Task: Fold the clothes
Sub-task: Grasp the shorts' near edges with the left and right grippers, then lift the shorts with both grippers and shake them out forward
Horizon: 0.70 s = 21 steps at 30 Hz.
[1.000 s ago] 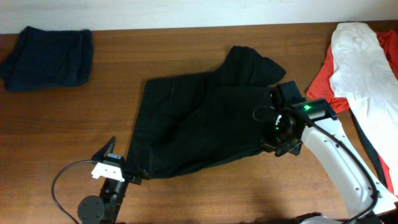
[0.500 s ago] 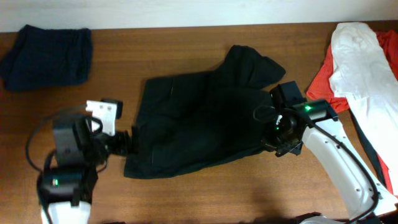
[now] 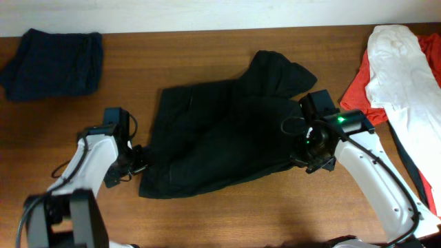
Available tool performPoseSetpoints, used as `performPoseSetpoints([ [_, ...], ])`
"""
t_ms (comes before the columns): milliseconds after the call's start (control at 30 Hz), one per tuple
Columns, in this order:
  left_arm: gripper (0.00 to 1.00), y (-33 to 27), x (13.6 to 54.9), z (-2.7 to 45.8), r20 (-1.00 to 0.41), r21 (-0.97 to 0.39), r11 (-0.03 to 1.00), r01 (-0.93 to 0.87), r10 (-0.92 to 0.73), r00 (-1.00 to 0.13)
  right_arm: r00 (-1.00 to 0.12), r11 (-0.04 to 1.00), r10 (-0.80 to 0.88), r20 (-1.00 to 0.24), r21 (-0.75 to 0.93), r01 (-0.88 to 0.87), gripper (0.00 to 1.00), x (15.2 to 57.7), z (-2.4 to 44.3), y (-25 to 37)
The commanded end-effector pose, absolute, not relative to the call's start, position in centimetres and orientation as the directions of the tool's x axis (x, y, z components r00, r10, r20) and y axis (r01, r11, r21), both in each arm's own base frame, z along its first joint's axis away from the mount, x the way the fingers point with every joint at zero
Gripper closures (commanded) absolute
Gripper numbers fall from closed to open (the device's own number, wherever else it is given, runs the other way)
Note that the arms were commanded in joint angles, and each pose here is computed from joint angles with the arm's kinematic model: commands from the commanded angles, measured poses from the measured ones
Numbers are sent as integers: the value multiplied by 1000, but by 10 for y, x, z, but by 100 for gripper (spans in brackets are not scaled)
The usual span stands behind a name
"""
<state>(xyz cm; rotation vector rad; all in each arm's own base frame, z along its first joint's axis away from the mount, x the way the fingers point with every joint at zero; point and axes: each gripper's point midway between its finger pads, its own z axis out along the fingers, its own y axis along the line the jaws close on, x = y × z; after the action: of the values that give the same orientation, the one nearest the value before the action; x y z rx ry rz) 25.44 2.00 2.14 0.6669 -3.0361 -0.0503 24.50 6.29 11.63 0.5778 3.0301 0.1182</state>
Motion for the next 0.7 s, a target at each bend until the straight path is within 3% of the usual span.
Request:
performPoseSetpoints([
  [0, 2, 20, 248, 0, 101, 75, 896, -438, -444, -890, -924, 927, 374, -79, 66, 369, 91, 250, 122, 56],
  [133, 8, -4, 246, -5, 173, -61, 930, -362, -348, -921, -924, 927, 374, -82, 68, 369, 91, 250, 122, 57],
  [267, 11, -5, 231, -12, 208, -50, 930, -365, -348, -914, -924, 927, 374, -84, 70, 369, 90, 251, 122, 57],
  [300, 22, -6, 228, -14, 216, -54, 929, -366, -347, -912, -924, 927, 374, -84, 70, 369, 90, 251, 122, 57],
  [367, 64, -8, 224, -17, 225, -58, 928, -368, -347, -911, -923, 927, 374, -84, 70, 369, 90, 251, 122, 57],
  [400, 98, -8, 224, -17, 228, -62, 927, -369, -347, -910, -923, 927, 374, -84, 70, 369, 90, 251, 122, 57],
  [567, 100, -21, 239, -3, 217, -148, 915, -375, -340, -915, -922, 926, 375, -96, 78, 368, 96, 254, 127, 57],
  [667, 100, -21, 277, 57, 63, -211, 929, -303, -296, -953, -926, 939, 341, -161, 116, 325, 96, 270, 164, 62],
])
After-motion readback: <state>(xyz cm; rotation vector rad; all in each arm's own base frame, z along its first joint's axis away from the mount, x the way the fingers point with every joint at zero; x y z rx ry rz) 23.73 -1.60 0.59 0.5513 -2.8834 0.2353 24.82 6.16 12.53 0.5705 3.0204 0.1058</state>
